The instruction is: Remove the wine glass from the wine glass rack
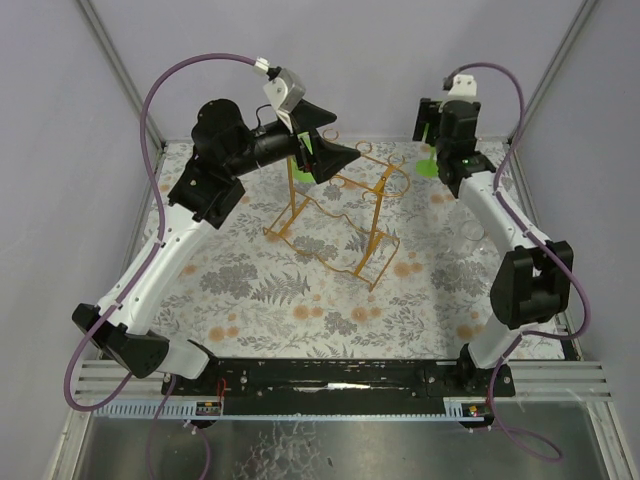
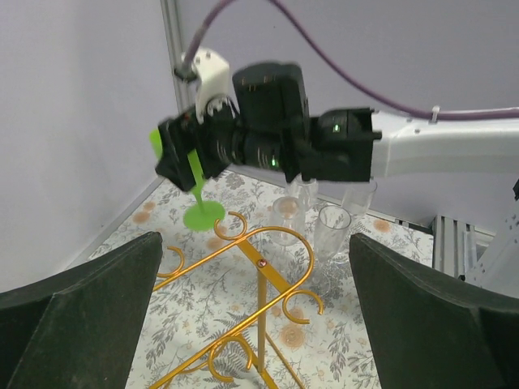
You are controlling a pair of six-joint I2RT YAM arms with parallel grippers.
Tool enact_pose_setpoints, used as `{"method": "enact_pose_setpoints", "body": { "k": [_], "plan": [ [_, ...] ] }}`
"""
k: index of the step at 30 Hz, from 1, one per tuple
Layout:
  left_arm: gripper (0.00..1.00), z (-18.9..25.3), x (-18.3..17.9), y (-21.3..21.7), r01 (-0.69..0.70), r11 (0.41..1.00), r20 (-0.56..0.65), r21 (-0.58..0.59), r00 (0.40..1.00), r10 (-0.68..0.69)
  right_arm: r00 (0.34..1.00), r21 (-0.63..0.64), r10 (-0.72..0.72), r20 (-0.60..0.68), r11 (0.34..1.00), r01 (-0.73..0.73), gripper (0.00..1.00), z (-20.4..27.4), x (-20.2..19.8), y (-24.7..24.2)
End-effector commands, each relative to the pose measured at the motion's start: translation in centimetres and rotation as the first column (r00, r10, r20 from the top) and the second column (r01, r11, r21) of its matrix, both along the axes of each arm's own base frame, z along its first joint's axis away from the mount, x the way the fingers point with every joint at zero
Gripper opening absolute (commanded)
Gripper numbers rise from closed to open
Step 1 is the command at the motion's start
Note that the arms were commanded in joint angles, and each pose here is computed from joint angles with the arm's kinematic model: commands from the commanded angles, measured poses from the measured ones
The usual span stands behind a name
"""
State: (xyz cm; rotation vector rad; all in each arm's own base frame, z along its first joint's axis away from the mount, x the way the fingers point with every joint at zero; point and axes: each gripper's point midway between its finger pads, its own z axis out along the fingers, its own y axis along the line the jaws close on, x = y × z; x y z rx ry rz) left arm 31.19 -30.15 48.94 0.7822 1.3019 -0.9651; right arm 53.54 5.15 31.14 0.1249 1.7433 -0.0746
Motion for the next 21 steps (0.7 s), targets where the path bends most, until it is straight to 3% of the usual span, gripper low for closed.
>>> {"method": "enact_pose_setpoints", "body": {
  "k": [1,7,21],
  "plan": [
    [0.97,1.0,-0.4,0.7,-0.002,1.000,0.038,-0.021,0.999,0.002,0.991,0.011,-0.053,0.123,0.999,0.052,0.68,2.0,-1.6,0.5],
    [0.97,0.5,-0.4,0.8,-0.001,1.000,0.028,-0.013,1.000,0.001,0.993,0.006,-0.051,0.105,0.999,0.051,0.68,-1.0,-2.6,2.3],
    [0.97,0.1,-0.1,0.7,0.001,1.000,0.007,0.000,1.000,-0.001,0.983,0.099,-0.144,0.113,0.986,0.133,0.70,-6.1,-4.0,1.1]
  ]
}}
